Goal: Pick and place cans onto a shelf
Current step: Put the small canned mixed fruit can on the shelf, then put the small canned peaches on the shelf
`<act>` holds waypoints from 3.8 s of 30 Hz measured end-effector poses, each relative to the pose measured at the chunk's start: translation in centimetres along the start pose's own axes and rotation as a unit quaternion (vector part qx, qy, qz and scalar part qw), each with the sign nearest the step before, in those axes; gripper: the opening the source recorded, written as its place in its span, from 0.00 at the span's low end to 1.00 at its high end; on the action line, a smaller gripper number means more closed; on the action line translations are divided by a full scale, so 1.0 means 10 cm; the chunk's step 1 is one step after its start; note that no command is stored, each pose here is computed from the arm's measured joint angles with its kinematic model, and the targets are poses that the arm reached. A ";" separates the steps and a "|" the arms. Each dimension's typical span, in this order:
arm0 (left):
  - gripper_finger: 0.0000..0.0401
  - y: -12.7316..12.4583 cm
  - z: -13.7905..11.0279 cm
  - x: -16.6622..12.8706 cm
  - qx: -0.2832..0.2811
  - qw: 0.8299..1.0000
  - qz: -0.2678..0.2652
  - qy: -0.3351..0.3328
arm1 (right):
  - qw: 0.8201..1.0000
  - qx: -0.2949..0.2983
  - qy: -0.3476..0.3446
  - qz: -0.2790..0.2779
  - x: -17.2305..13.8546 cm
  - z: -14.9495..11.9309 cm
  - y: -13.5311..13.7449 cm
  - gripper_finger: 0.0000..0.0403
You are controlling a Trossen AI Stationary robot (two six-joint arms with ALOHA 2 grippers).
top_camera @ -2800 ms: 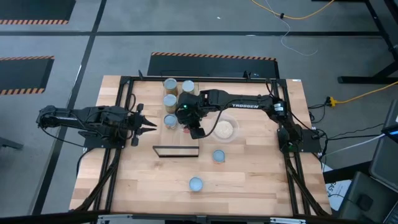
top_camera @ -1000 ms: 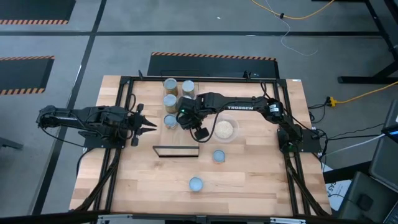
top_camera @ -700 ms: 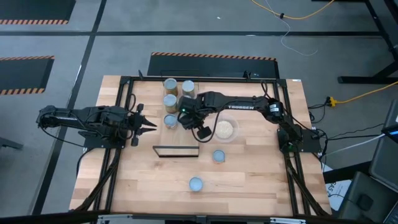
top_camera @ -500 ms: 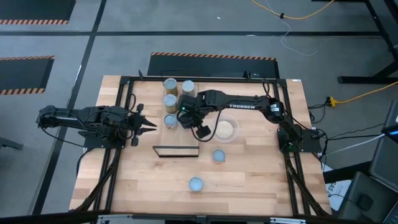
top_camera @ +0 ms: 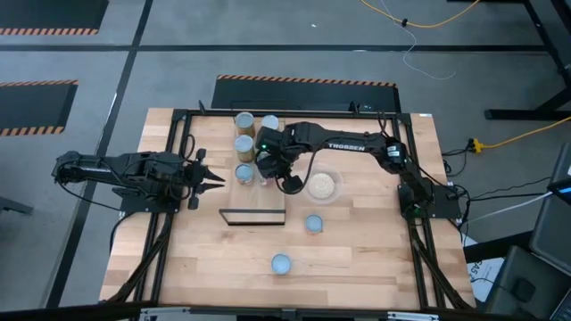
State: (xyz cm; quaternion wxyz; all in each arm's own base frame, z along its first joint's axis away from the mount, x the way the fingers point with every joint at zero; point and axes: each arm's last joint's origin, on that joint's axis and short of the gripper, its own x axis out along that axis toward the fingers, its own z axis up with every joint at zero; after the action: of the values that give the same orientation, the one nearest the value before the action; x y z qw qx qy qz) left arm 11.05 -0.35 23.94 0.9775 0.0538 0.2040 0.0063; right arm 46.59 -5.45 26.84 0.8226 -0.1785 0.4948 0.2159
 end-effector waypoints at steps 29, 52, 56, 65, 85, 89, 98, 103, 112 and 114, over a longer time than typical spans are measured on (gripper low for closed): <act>0.14 0.00 0.00 0.00 0.000 1.000 0.000 0.000 | 1.000 -0.002 -0.003 0.028 0.18 -0.06 -0.06 0.03; 0.14 0.00 0.00 0.00 0.000 1.000 0.000 0.000 | 1.000 -0.001 0.001 0.030 0.20 -0.06 -0.06 0.18; 0.14 0.00 0.00 0.00 0.000 1.000 0.000 0.000 | 1.000 -0.001 0.002 0.030 0.20 -0.06 -0.05 0.24; 0.14 0.00 0.00 0.00 0.000 1.000 0.000 0.000 | 1.000 -0.001 0.006 0.026 0.04 -0.01 -0.05 0.26; 0.14 -0.02 0.03 0.00 -0.001 0.999 -0.039 -0.018 | 0.985 0.060 0.026 0.160 -0.67 -0.04 0.31 0.26; 0.14 -0.03 0.09 -0.01 -0.002 0.997 -0.060 -0.052 | 0.977 0.070 0.025 0.200 -0.60 -0.03 0.41 0.26; 0.14 -0.02 0.26 0.01 -0.003 0.990 -0.056 -0.132 | 0.967 0.105 0.081 0.218 -0.60 -0.12 0.87 0.26; 0.14 -0.08 0.40 0.13 0.000 0.982 -0.070 -0.176 | 0.977 0.130 0.067 0.155 -0.67 -0.32 1.23 0.26; 0.14 -0.35 0.77 0.40 0.009 0.973 -0.107 -0.202 | 0.971 0.240 -0.004 0.012 -0.87 -0.90 1.96 0.26; 0.14 -0.45 0.88 0.48 0.012 0.975 -0.110 -0.192 | 0.965 0.259 -0.029 0.010 -0.88 -1.01 2.08 0.26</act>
State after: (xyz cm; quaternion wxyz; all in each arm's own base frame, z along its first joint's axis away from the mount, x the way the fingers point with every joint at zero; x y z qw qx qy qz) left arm 18.92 -5.51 29.55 0.9924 0.0433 0.0169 -0.1141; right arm 24.38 5.33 28.52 0.8526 0.0520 0.5115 0.0931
